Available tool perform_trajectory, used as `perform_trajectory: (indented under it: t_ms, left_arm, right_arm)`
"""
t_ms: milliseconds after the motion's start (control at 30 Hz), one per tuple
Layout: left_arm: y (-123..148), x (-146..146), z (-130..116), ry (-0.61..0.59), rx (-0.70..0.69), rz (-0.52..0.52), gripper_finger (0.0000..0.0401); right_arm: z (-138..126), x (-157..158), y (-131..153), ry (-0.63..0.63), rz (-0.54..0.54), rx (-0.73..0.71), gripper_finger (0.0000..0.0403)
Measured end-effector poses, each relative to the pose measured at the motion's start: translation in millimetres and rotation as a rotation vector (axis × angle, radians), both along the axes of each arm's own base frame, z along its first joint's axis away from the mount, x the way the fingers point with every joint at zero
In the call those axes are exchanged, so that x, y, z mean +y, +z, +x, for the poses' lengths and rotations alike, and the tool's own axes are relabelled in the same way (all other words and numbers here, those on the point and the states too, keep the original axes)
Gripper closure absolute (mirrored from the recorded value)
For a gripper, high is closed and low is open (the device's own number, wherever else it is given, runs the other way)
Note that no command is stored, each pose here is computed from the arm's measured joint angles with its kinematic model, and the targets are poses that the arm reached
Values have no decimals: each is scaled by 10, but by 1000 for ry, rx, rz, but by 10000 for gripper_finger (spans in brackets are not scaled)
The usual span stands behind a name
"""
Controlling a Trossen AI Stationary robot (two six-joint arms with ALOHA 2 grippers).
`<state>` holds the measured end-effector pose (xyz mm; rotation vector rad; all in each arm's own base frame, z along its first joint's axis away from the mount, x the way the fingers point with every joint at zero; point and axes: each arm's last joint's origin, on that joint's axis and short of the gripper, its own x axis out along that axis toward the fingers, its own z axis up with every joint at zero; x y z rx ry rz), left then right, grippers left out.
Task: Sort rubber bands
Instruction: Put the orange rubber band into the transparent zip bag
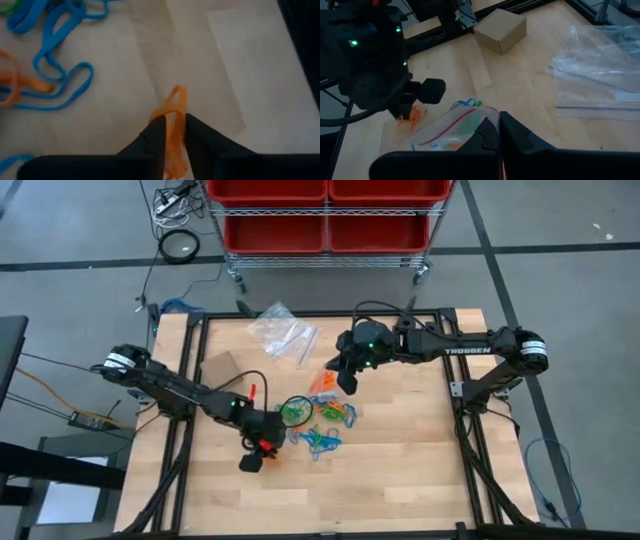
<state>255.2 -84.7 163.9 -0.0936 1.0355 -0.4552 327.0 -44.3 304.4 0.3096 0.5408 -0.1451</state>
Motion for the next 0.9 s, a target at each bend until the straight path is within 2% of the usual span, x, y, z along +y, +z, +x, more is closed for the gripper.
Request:
perform_trajectory:
  t_ms: [100, 200, 267, 400, 567, 733, 833, 900]
  left_arm:
    - [22, -19, 27, -3, -39, -9, 299]
    - [18, -13, 26, 3, -41, 11, 302]
    - [18, -11, 28, -4, -49, 22, 321]
    - [29, -14, 45, -10, -82, 42, 386]
    - [25, -15, 33, -4, -51, 5, 392]
    - [-16, -7, -21, 37, -1, 89, 367]
    - [-16, -4, -14, 65, -19, 132, 334]
    - [-6, -6, 1, 80, -34, 124, 306]
  right_arm:
    - [0, 0, 0, 0, 0, 0, 403]
    - [1, 0, -1, 1, -2, 1, 403]
    - [1, 0, -1, 4, -6, 1, 403]
    - [1, 0, -1, 4, -7, 0, 403]
    - [1, 0, -1, 4, -7, 1, 403]
    - [2, 1, -2, 8, -4, 0, 403]
    - [2, 2, -1, 11, -3, -1, 403]
    - [2, 2, -1, 11, -3, -1, 403]
